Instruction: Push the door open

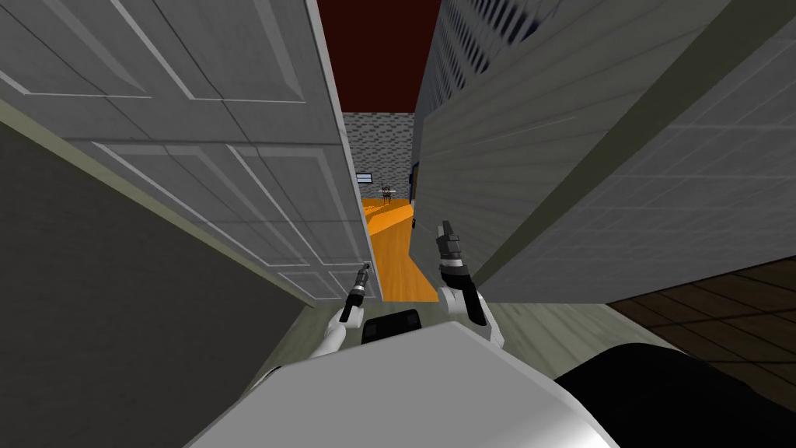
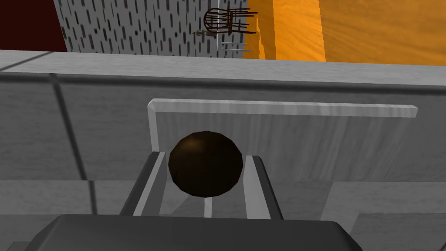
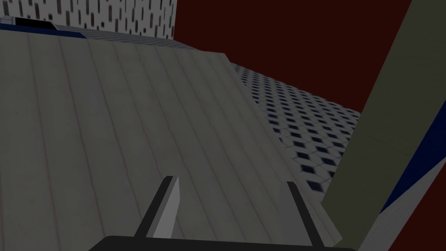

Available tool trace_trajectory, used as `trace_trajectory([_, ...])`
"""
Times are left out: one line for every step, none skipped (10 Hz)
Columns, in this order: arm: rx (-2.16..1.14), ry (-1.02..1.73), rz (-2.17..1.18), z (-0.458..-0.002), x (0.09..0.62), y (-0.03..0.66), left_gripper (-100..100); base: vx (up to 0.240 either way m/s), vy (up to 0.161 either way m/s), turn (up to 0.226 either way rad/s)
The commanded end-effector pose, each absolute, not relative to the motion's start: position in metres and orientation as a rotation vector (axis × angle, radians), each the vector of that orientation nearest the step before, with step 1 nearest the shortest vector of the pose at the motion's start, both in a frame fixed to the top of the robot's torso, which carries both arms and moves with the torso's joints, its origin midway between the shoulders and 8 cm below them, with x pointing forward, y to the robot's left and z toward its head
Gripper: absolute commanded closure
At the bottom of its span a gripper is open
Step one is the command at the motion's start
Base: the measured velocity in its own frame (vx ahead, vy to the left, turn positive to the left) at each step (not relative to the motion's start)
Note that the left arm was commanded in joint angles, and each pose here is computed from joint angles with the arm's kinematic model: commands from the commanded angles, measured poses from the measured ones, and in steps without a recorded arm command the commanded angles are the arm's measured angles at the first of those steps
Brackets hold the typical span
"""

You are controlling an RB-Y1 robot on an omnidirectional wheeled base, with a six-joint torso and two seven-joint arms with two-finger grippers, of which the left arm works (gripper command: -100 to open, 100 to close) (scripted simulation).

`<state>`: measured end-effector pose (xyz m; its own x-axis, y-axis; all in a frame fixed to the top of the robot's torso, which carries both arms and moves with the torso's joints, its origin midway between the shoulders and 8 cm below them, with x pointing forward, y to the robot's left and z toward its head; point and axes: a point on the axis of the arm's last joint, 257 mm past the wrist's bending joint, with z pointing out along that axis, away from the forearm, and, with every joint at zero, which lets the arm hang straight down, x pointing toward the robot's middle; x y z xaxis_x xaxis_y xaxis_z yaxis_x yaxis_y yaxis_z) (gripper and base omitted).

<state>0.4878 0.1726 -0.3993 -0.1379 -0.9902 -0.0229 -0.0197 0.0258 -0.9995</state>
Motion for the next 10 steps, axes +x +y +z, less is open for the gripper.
trace_trajectory([-1.125,1.310,-1.256,-0.392,0.494,0.192,100,0.187,-0.063,0.057])
trace_trajectory([-1.125,1.304,-1.244,-0.391,0.495,0.198,100,0.191,-0.047,0.045])
trace_trajectory([-1.125,1.304,-1.244,-0.391,0.495,0.198,100,0.129,-0.037,0.028])
trace_trajectory([-1.126,1.293,-1.225,-0.390,0.496,0.207,100,0.144,-0.031,0.058])
trace_trajectory([-1.127,1.285,-1.213,-0.390,0.497,0.213,100,0.208,-0.031,0.147])
trace_trajectory([-1.130,1.294,-1.228,-0.391,0.497,0.206,-100,-0.022,-0.033,0.068])
trace_trajectory([-1.130,1.294,-1.228,-0.391,0.497,0.206,-100,-0.161,-0.005,-0.007])
trace_trajectory([-1.132,1.292,-1.230,-0.391,0.497,0.205,-100,-0.160,-0.008,0.004])
trace_trajectory([-1.136,1.290,-1.234,-0.391,0.496,0.204,-100,-0.185,-0.043,0.024])
trace_trajectory([-1.141,1.287,-1.240,-0.391,0.496,0.201,-100,-0.203,-0.084,0.039])
